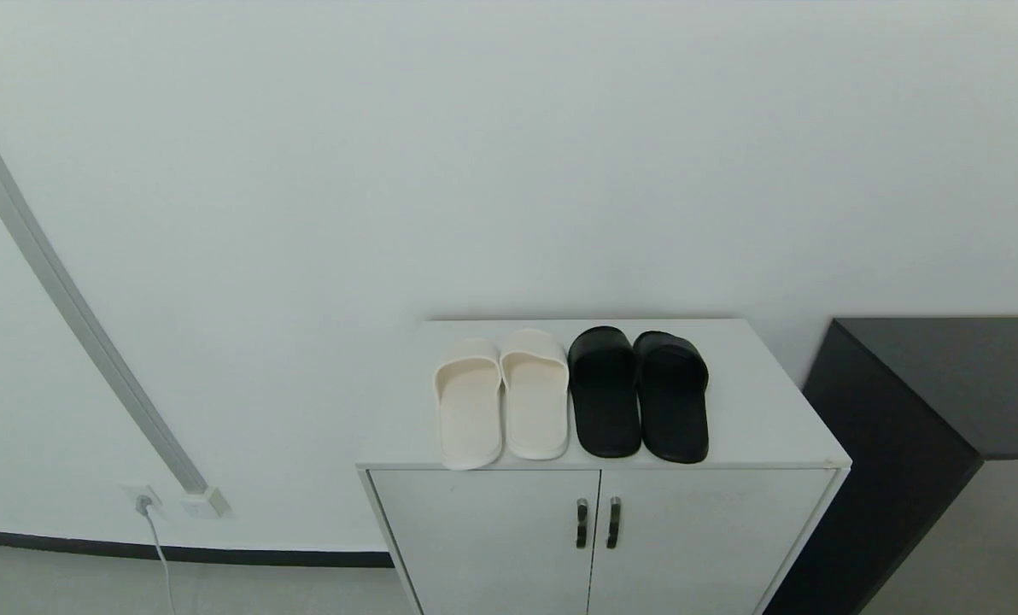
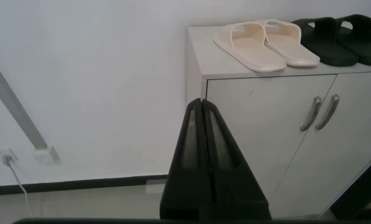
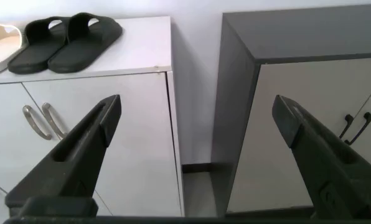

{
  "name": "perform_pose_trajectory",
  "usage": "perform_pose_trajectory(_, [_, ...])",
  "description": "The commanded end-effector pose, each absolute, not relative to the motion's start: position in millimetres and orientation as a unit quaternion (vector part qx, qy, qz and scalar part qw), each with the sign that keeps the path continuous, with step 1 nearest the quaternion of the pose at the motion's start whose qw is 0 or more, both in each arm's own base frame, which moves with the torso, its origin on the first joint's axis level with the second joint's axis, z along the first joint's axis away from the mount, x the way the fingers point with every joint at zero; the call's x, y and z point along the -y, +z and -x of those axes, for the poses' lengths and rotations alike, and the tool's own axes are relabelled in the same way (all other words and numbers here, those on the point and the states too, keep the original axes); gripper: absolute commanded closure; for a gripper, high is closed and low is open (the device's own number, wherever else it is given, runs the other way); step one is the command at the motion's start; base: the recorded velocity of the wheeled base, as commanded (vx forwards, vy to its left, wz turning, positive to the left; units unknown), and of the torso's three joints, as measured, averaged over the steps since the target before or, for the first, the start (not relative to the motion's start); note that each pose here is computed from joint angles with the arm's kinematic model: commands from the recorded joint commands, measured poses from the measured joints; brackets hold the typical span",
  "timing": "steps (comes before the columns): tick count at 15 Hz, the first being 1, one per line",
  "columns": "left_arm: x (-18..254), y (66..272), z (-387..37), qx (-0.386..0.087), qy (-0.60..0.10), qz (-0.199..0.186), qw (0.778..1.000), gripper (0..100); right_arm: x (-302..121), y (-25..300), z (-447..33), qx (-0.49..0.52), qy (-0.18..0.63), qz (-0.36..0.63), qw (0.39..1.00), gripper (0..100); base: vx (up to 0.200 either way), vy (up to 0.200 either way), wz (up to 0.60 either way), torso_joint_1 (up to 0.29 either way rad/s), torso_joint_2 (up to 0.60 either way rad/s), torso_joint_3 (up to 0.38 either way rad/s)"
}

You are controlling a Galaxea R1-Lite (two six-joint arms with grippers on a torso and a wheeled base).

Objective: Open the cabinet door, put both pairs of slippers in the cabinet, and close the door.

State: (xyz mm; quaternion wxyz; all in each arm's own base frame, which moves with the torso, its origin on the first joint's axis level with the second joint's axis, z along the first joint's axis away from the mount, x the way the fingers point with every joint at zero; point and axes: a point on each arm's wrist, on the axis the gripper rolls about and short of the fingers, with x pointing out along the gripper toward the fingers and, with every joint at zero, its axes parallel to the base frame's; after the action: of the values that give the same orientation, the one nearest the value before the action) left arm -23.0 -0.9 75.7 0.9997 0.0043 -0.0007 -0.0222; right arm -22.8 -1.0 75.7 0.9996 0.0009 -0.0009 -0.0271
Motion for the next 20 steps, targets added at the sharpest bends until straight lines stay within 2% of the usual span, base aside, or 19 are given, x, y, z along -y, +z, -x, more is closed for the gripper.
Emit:
perform_pose_trajectory(1, [1,76,23,0.0,-0.022,-0.005,1.0,100,1,77,23,0.003,-0.027,0.004,1.0,0,0.0,0.0,0.0,0.0,0.0,0.0])
perform_pose_trajectory(3, [1,76,23,0.0,-0.023,-0.005,1.0,100,1,79,22,-0.001,-0.021,0.008,1.0,0,0.0,0.0,0.0,0.0,0.0,0.0])
perform_pose_trajectory(4, [1,76,23,0.0,-0.023,-0.006,1.0,100,1,122,27,0.032,-0.002,-0.024,0.999,0,0.0,0.0,0.0,0.0,0.0,0.0])
perform_pose_trajectory(5, [1,76,23,0.0,-0.023,-0.006,1.0,100,1,122,27,0.032,-0.002,-0.024,0.999,0,0.0,0.0,0.0,0.0,0.0,0.0])
perform_pose_trajectory(6, [1,76,23,0.0,-0.023,-0.007,1.0,100,1,156,12,-0.038,0.029,-0.051,0.998,0,0.0,0.0,0.0,0.0,0.0,0.0])
perform_pose_trajectory(7, [1,76,23,0.0,-0.023,-0.007,1.0,100,0,143,2,-0.085,0.047,-0.005,0.995,0,0.0,0.0,0.0,0.0,0.0,0.0])
perform_pose_trajectory(9, [1,76,23,0.0,-0.022,-0.006,1.0,100,-4,134,-21,-0.152,0.081,0.01,0.985,0,0.0,0.0,0.0,0.0,0.0,0.0])
perform_pose_trajectory(15, [1,76,23,0.0,-0.023,-0.005,1.0,100,-32,165,-111,-0.181,0.157,0.008,0.971,0,0.0,0.0,0.0,0.0,0.0,0.0])
perform_pose_trajectory(16, [1,76,23,0.0,-0.023,-0.005,1.0,100,-52,174,-132,-0.178,0.17,-0.005,0.969,0,0.0,0.0,0.0,0.0,0.0,0.0])
perform_pose_trajectory(20, [1,76,23,0.0,-0.023,-0.005,1.0,100,-100,187,-166,-0.182,0.174,-0.028,0.967,0,0.0,0.0,0.0,0.0,0.0,0.0])
